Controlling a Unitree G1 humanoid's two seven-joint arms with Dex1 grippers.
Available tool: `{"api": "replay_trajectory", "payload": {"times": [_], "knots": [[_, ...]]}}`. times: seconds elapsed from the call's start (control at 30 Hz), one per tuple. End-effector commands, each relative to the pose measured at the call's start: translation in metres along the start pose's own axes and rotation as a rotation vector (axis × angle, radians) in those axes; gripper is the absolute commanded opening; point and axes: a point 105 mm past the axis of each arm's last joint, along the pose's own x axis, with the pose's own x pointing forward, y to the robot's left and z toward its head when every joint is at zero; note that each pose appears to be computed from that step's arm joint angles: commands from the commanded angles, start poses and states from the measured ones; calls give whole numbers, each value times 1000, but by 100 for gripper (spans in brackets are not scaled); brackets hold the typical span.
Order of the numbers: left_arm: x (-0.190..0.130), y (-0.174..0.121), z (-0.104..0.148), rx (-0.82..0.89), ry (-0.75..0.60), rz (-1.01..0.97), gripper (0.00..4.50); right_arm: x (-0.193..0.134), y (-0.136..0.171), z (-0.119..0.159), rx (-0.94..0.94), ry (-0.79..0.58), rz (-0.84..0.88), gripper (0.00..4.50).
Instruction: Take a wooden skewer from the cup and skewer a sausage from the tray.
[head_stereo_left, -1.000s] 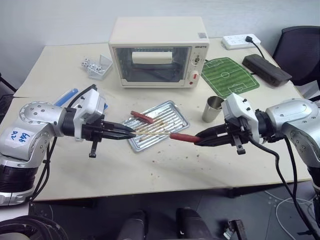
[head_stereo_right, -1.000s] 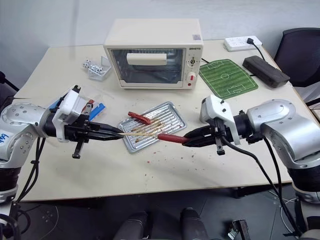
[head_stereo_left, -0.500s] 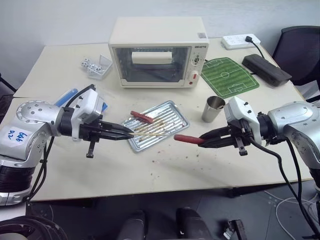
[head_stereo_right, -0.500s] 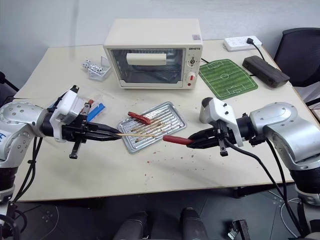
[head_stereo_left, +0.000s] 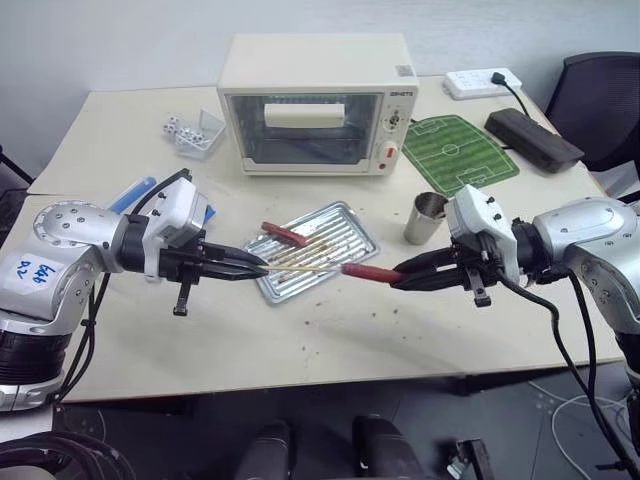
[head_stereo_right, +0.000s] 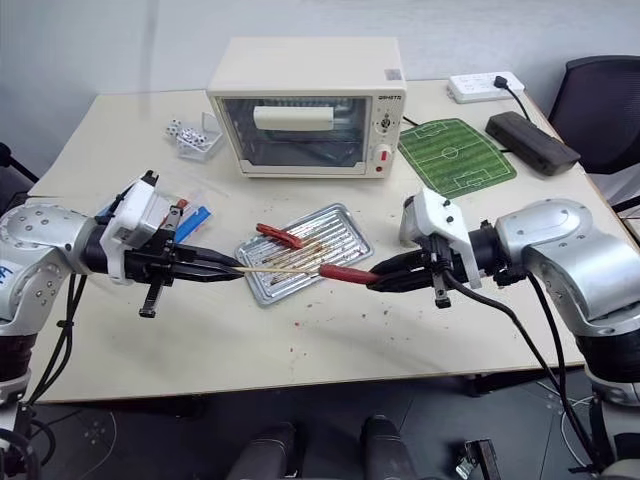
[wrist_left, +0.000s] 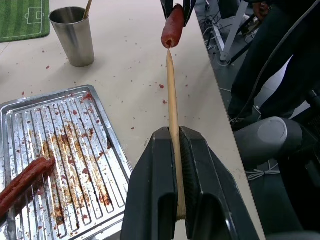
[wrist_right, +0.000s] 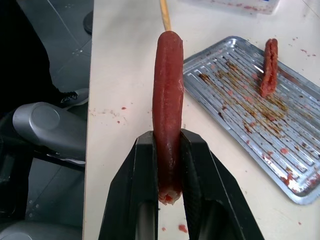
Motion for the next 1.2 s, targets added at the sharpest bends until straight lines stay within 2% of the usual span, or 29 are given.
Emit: {"api": "replay_trajectory", "payload": {"times": [0.03, 0.5, 1.2], "knots": [[-1, -1, 12, 55, -12, -3, 0, 0, 5, 12, -53, -21, 10, 55], [-6, -2, 11, 54, 2, 10, 0, -7, 0, -2, -27, 15, -17, 55], [0, -3, 10, 52, -7, -16, 0, 0, 7, 15, -46, -30, 14, 55]]}}
